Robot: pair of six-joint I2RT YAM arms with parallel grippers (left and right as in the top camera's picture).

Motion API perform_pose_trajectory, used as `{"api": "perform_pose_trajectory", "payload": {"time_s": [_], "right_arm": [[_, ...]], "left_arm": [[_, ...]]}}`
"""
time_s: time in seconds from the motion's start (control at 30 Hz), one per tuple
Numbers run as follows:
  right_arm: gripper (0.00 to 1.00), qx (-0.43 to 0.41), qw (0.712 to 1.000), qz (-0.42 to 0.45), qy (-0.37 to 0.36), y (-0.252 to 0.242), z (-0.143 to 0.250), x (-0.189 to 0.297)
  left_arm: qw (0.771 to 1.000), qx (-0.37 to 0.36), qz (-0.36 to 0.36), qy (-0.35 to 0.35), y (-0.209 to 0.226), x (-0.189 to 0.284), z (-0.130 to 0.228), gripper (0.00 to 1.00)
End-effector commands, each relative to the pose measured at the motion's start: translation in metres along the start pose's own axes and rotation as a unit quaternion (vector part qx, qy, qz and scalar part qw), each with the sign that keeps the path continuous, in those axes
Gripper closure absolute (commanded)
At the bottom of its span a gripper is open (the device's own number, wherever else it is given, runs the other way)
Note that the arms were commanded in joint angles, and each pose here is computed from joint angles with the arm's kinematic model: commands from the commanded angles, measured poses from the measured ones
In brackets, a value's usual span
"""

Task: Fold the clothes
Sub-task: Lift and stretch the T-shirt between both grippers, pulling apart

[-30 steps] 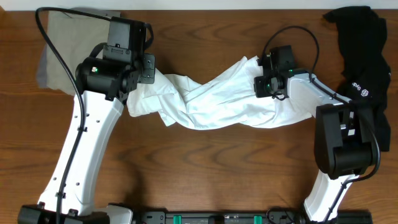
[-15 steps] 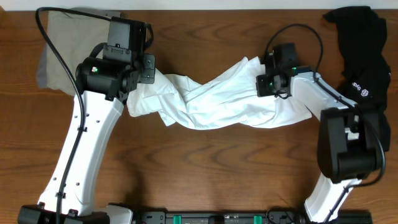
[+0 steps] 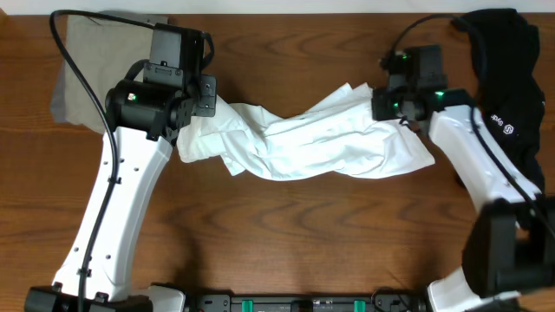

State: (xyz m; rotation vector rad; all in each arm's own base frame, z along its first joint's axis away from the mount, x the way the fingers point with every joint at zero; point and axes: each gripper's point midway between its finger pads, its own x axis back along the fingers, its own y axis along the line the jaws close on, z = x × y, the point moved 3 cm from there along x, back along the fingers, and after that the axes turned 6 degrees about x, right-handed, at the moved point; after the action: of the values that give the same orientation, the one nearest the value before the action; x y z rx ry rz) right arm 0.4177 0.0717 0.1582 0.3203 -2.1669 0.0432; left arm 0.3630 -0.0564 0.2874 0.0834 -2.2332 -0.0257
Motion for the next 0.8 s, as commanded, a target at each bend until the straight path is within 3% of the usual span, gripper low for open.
{"api": "perform_pose_trajectory", "payload": {"time_s": [0.0,0.27,0.53,0.77], "right_arm": [[0.99,-0.006,0.998,0.014,-0.065,-0.011,-0.027,0.052],[0.99,-0.021,0.985,0.048,-0.164,-0.025,-0.036,0.157],[0.99,-0.028,0.963,0.090,-0.253,-0.026,-0.031,0.268],[0.99,-0.016,0.962,0.108,-0.251,-0.011,-0.015,0.337]], "left_arm": [[0.998,0.014,0.006,-0.063,0.011,0.044,-0.015,0.94],[0.982,0.040,0.029,-0.180,0.029,0.133,-0.017,0.94],[0.949,0.068,0.052,-0.302,0.052,0.224,-0.004,0.94],[0.941,0.081,0.071,-0.320,0.061,0.265,0.013,0.94]]}}
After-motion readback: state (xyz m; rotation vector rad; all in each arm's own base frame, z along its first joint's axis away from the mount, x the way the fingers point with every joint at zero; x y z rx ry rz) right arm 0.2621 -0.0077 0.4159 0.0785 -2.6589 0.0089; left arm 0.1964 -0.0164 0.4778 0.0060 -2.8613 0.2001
